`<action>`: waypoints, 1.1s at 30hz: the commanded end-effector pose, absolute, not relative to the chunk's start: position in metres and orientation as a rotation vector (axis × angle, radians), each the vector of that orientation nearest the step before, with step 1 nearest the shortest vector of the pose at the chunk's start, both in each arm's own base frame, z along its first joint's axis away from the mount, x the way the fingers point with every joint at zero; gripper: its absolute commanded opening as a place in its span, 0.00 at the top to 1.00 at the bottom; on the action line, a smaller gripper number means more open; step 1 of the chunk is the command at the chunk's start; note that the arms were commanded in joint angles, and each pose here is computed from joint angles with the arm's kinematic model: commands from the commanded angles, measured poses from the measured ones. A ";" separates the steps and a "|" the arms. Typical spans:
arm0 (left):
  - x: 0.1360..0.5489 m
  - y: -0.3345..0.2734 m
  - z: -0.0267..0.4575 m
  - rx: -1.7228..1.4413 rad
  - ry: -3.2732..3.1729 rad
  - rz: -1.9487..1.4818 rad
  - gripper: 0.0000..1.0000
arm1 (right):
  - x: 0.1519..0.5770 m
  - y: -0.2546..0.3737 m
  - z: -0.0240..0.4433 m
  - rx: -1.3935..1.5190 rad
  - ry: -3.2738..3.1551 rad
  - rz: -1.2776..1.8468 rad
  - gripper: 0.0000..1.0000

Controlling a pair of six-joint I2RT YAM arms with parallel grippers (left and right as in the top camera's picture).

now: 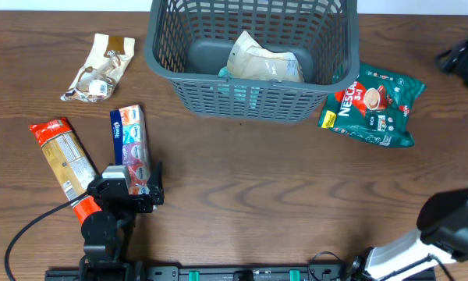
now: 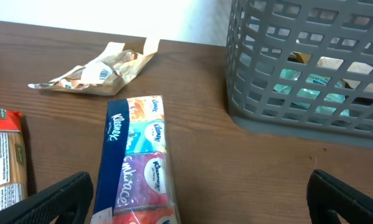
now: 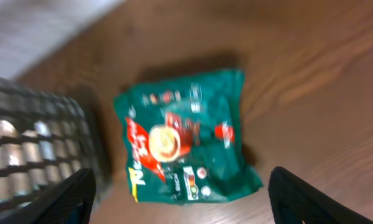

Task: Pack container
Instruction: 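Grasp the green Nescafé bag with right gripper and lift it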

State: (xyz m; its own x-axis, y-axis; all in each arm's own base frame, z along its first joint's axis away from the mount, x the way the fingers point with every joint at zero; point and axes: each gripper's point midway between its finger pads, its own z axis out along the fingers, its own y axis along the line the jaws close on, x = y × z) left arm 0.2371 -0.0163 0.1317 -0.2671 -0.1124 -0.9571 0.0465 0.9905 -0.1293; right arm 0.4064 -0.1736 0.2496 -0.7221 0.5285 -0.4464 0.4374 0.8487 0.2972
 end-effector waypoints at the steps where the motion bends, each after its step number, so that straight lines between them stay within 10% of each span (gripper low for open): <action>1: 0.235 -0.017 0.118 -0.056 1.877 -0.160 0.01 | 0.408 -0.164 0.198 0.679 2.601 0.324 0.25; 33: 0.235 -0.017 0.118 -0.080 1.877 -0.178 0.01 | 0.391 -0.156 0.006 0.568 2.749 0.344 0.16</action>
State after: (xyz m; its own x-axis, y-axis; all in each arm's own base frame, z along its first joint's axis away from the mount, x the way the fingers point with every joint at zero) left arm 0.2371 -0.0163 0.1317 -0.2681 -0.1358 -0.9538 0.0402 0.9876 -0.1519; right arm 0.3969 -0.1579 0.0279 -0.8478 0.4450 -0.2886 0.3580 0.8816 0.3077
